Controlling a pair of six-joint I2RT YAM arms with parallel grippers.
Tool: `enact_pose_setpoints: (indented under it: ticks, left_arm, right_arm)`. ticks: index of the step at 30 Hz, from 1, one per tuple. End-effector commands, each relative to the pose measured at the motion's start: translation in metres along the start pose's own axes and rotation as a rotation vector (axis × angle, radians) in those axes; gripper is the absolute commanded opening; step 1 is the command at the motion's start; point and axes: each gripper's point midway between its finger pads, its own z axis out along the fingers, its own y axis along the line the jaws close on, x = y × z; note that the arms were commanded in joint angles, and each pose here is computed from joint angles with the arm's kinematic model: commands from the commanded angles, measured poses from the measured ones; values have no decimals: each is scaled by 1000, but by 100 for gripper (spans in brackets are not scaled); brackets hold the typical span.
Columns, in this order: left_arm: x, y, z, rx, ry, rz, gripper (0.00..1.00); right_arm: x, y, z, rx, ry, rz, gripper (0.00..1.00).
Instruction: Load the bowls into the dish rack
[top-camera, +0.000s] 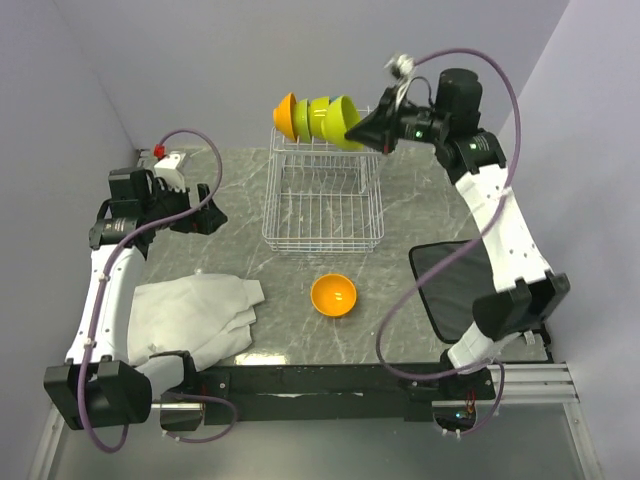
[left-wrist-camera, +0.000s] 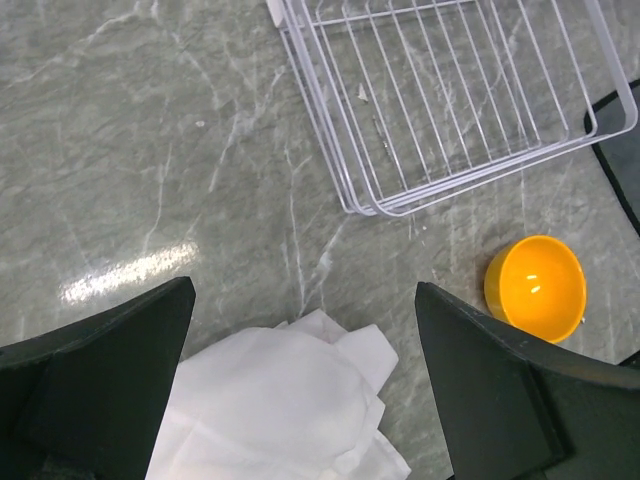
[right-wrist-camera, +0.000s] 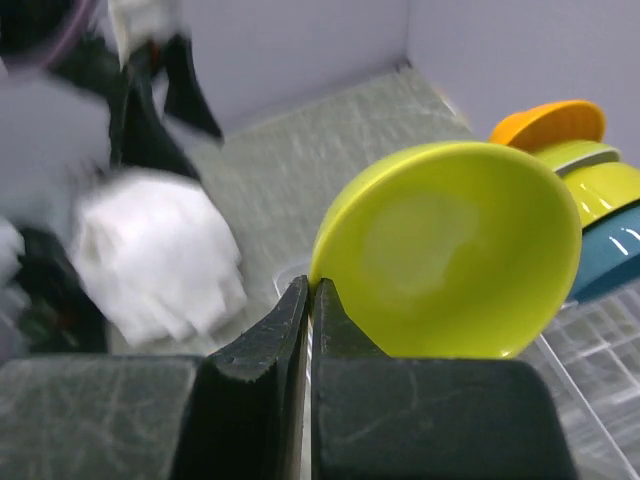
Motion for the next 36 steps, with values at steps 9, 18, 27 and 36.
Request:
enact_pose_setpoints:
  ticks: [9,18,27,36]
  left_arm:
    - [-19,-7,13,116,-27,115,99]
    - [3,24,34,82,142,199,99]
    - [11,42,44,35,204,210,99]
    - [14,52,46,4,241,229,100]
  right_arm:
    - [-45,-97,-15,-171,-311,449,0]
    - [-35,-155,-22,-123,-378,511,0]
    - [-13,-188,-16,-65,-428,706,0]
    - [3,-211,-7,-48,-440,759,0]
